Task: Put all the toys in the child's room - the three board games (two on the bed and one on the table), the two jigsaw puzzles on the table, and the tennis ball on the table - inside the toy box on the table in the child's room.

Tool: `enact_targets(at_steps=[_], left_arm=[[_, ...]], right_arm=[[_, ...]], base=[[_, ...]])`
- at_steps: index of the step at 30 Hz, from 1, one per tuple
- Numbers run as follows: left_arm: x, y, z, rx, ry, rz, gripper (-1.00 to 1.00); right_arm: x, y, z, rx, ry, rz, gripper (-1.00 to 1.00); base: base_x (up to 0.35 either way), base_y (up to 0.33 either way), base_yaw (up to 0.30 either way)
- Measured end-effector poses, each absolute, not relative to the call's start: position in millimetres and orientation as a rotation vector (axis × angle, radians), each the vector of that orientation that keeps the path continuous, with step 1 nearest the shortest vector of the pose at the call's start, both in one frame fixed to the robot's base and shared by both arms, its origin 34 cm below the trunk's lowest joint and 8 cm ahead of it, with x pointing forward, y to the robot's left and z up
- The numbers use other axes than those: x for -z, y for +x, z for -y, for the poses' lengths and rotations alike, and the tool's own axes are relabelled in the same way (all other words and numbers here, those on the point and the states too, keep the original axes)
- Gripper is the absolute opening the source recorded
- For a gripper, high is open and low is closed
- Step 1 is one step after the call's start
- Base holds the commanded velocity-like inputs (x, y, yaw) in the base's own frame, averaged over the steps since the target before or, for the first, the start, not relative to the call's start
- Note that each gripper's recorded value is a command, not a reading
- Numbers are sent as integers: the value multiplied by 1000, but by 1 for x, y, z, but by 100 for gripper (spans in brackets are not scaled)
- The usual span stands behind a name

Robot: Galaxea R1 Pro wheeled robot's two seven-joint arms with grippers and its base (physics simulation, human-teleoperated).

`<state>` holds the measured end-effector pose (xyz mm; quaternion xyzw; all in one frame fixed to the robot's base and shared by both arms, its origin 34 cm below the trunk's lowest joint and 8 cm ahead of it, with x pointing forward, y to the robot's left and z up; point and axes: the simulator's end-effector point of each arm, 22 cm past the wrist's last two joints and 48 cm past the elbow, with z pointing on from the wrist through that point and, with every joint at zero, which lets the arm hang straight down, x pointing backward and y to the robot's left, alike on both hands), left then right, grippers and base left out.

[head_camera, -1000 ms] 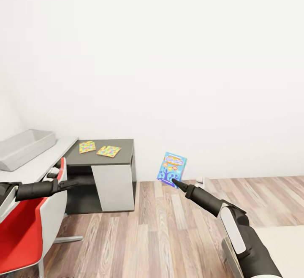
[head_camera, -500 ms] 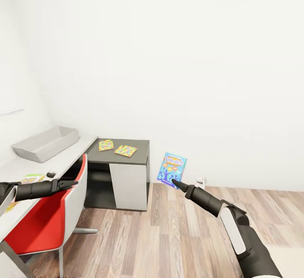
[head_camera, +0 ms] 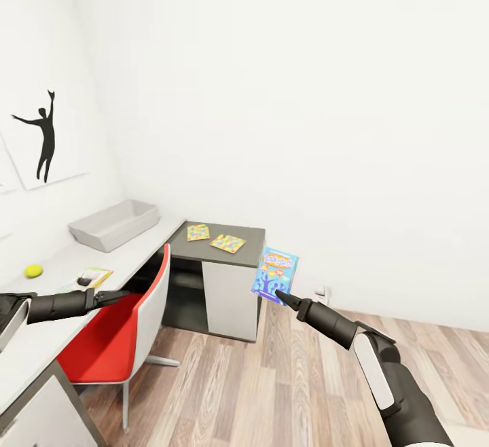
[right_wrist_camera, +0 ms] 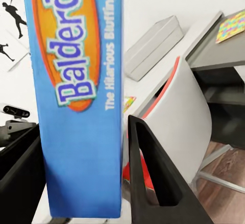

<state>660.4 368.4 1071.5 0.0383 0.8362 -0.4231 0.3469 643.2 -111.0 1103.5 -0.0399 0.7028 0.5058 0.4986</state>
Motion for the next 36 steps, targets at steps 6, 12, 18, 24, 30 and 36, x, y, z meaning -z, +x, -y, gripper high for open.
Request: enact_targets(at_steps=[6, 12, 18, 24, 30, 36], left_arm=[[-1078, 658, -368, 1097, 102, -2165, 100], [-1080, 655, -366, 1094, 111, -2171, 100], [-1077, 652, -362, 1089, 131, -2193, 100], [-1077, 652, -362, 1085, 132, -2194, 100], [-1078, 652, -362, 1086, 132, -2192, 100], [-1077, 652, -362, 1084, 132, -2192, 100]], right_arm=[[-1109, 640, 111, -1222, -99, -1700, -100], [-1113, 638, 110, -1221, -104, -1698, -100], [-1117, 638, 110, -1217, -107, -1690, -100], [-1119, 637, 110, -1219, -108, -1685, -100], [-1119, 637, 109, -1220, -110, -1684, -100], [-1119, 637, 109, -1219, -111, -1684, -100]], base=[[0, 0, 266], [0, 0, 266], [0, 0, 263], [0, 0, 99], [0, 0, 156], [17, 0, 277]])
